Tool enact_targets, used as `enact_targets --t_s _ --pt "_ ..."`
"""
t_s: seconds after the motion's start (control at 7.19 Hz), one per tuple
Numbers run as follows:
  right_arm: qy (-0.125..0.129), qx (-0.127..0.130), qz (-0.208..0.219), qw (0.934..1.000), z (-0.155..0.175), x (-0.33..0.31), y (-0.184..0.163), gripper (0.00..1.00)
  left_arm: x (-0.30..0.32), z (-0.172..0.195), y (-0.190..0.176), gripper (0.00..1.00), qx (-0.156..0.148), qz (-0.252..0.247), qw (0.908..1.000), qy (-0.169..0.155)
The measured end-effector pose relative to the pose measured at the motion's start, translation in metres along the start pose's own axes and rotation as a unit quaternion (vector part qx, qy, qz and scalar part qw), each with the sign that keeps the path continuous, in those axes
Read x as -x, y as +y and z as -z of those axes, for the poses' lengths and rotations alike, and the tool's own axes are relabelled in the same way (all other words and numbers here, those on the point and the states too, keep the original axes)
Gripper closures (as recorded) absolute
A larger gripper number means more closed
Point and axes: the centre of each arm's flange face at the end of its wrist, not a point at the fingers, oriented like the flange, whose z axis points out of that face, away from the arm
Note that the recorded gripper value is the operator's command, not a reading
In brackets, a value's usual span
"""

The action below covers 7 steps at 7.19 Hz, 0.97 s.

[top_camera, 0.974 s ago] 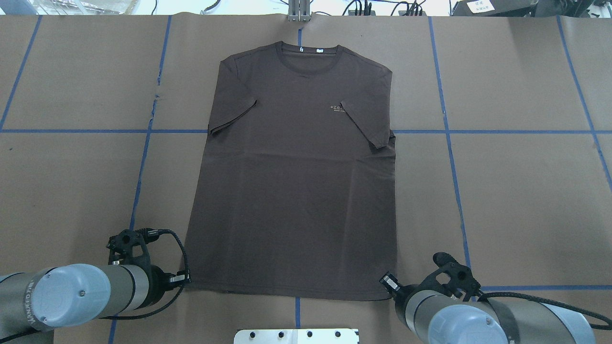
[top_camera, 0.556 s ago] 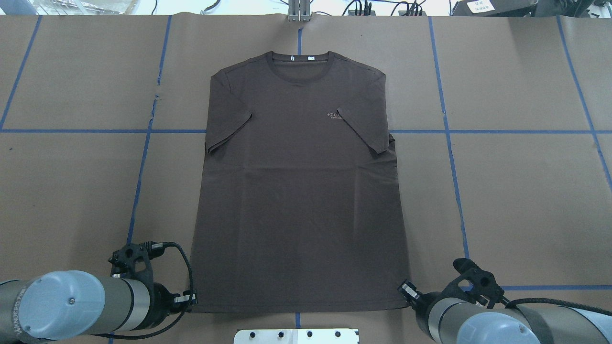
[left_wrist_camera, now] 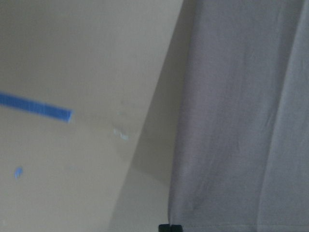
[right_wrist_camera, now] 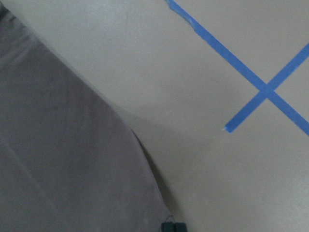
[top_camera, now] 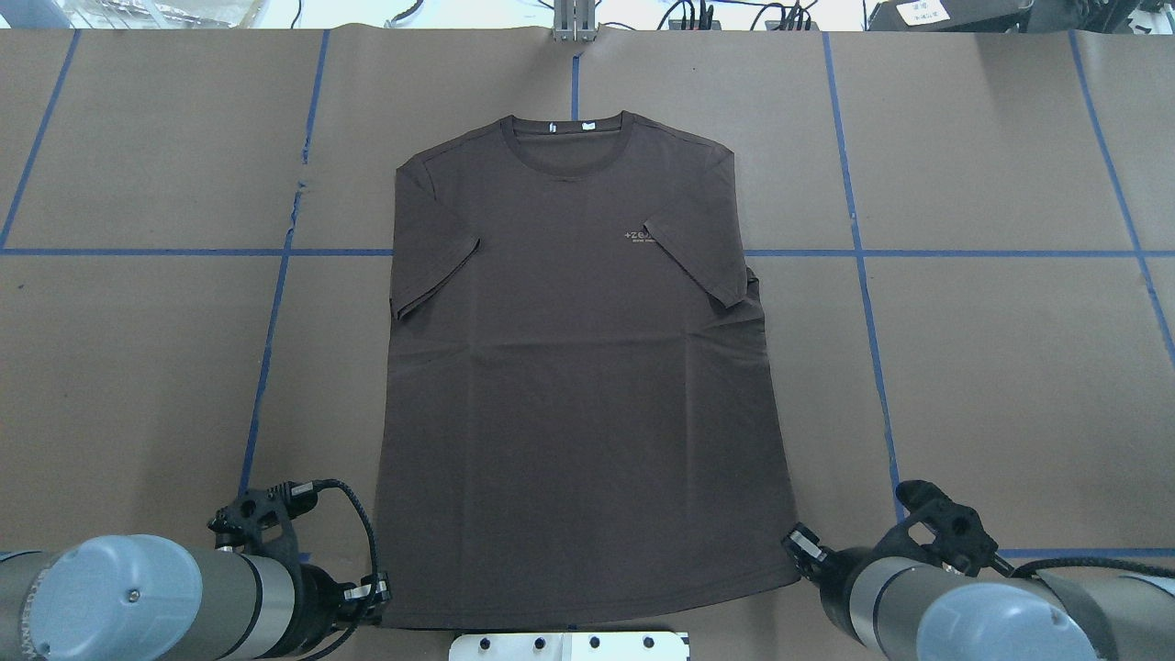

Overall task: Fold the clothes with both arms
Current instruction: 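Lift both hem corners and fold them toward the collar with both grippers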

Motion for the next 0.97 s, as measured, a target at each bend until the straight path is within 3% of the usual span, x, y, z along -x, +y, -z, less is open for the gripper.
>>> enact_targets --t_s 0.14,0.56,0.97 --pt "-0.015 -0.002 0.003 0.9999 0.004 0.028 -0.017 1.00 -0.016 0.013 -0.024 1.00 -0.021 0.003 0.9997 0.015" --pt "-0.035 -0.013 0.014 0.9992 0.000 0.123 -0.095 1.00 -0.078 0.061 -0.144 1.00 -0.133 -0.007 0.9906 0.030" --pt "-0.019 -0.079 0.032 0.9962 -0.042 0.219 -0.193 1.00 -0.110 0.058 -0.275 1.00 -0.216 0.002 0.9762 0.020"
